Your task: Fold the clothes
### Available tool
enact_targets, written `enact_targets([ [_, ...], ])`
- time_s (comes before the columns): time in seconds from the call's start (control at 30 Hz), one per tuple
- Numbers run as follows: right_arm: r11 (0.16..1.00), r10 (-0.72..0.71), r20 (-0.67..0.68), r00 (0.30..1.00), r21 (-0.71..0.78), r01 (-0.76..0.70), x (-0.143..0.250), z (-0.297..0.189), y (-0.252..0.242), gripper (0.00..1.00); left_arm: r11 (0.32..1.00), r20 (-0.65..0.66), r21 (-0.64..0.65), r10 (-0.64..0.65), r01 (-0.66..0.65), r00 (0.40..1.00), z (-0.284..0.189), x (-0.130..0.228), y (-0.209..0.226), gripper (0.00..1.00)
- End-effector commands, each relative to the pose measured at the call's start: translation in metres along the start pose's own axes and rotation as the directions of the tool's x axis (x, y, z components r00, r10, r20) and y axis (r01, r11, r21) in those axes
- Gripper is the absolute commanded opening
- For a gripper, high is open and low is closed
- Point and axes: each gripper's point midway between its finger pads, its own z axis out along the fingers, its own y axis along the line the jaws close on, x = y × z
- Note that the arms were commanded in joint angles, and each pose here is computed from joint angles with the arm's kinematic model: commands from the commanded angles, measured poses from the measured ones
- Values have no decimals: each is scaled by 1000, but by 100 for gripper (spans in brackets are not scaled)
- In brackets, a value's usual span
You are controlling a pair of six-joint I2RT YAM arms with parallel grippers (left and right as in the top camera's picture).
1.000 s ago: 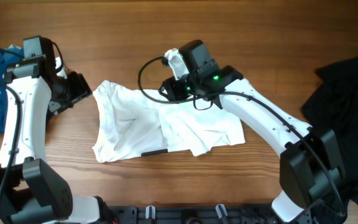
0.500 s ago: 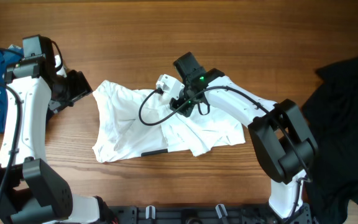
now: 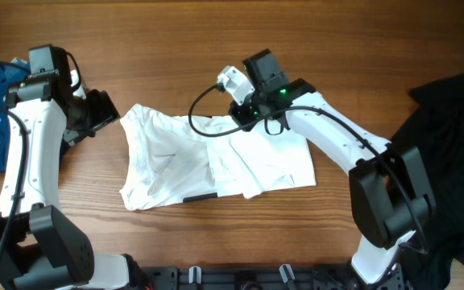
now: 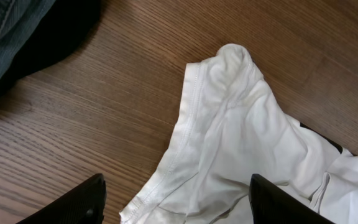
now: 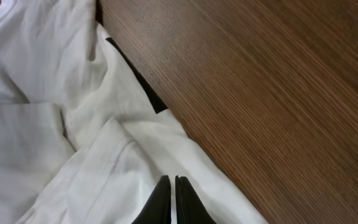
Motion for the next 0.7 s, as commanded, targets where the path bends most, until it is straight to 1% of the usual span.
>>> enact_targets([
  [0.0, 995, 68, 0, 998, 70, -68, -4, -9, -10, 13, 1000, -2, 14, 26, -26, 1000, 0, 2, -4, 74],
  [0.07, 993, 114, -112, 987, 17, -113, 24, -12, 4, 22, 1000, -3, 13, 26, -26, 1000, 0, 3, -3, 74],
  [0.1, 988, 132, -176, 975, -53, -144, 38, -14, 21, 29, 1000, -4, 13, 26, -26, 1000, 0, 3, -3, 75],
  [0.13, 976, 154, -253, 955, -109, -186, 56, -19, 36, 31, 1000, -6, 12, 26, -26, 1000, 0, 3, -3, 75],
  [0.17, 966, 174, -334, 927, -125, -226, 74, -25, 45, 33, 1000, -6, 12, 26, -26, 1000, 0, 3, -3, 75],
  [0.2, 954, 192, -430, 882, -128, -270, 97, -32, 58, 36, 1000, -5, 13, 26, -26, 1000, 0, 3, -3, 75],
  [0.23, 947, 208, -465, 860, -123, -296, 106, -33, 65, 38, 1000, -5, 13, 26, -26, 1000, 0, 3, -3, 75],
  [0.27, 943, 216, -494, 842, -120, -312, 114, -33, 71, 43, 1000, -2, 13, 26, -26, 1000, 0, 3, -3, 75],
  [0.3, 943, 195, -529, 826, -130, -306, 126, -32, 83, 51, 1000, 0, 14, 26, -26, 1000, 0, 2, -4, 75],
  [0.33, 944, 178, -551, 816, -137, -299, 134, -28, 94, 54, 1000, 3, 15, 26, -26, 1000, 0, 1, -4, 76],
  [0.37, 946, 165, -574, 802, -138, -293, 143, -26, 104, 56, 1000, 5, 16, 27, -27, 1000, 0, 1, -4, 76],
  [0.43, 950, 144, -589, 795, -142, -278, 149, -23, 116, 56, 999, 9, 17, 27, -27, 1000, 0, 0, -4, 76],
  [0.5, 955, 175, -589, 789, -92, -281, 148, -20, 116, 54, 999, 12, 18, 28, -28, 1000, 0, -1, -5, 76],
  [0.53, 950, 224, -579, 784, -49, -307, 145, -16, 117, 31, 999, 12, 18, 28, -28, 1000, 0, -1, -5, 77],
  [0.57, 948, 237, -569, 787, -43, -316, 142, -14, 118, 8, 999, 12, 18, 27, -27, 1000, 0, -1, -5, 77],
  [0.6, 947, 242, -565, 789, -41, -319, 141, -14, 118, 4, 999, 13, 18, 27, -28, 1000, 0, -1, -5, 77],
  [0.67, 937, 262, -554, 790, -51, -346, 133, -15, 121, 4, 999, 13, 18, 27, -28, 1000, 0, -1, -5, 77],
])
